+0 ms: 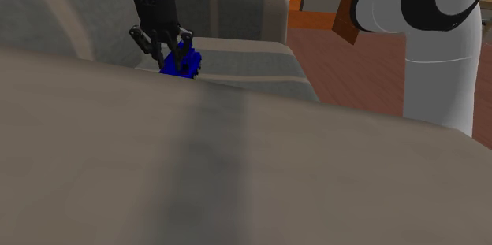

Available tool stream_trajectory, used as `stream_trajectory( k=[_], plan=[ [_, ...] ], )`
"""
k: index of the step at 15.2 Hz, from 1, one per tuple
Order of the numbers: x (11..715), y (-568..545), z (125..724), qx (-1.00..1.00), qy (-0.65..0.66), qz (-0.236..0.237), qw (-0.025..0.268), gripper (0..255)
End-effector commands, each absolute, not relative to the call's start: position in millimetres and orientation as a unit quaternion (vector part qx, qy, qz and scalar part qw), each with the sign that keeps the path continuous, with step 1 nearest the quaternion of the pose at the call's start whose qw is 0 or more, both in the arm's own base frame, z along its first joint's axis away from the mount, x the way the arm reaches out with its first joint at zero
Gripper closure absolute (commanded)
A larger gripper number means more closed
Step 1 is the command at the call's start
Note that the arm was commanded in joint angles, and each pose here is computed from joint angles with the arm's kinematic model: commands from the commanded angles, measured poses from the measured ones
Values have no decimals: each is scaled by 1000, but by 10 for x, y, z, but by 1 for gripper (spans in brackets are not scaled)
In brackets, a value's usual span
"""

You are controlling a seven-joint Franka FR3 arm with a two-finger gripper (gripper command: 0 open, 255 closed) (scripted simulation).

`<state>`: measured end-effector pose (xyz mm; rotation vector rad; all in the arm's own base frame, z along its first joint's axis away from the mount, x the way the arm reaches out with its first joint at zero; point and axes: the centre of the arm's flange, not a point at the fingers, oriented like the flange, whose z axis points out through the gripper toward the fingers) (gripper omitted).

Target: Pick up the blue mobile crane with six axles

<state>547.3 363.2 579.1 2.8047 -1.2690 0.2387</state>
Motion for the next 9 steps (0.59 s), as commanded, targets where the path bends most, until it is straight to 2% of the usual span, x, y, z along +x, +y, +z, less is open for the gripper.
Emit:
stream_trajectory(
  k=[1,9],
  plan=[
    [5469,3639,5912,908,-411,78,26,255],
    [5469,3639,6290,908,-411,78,26,255]
  ],
)
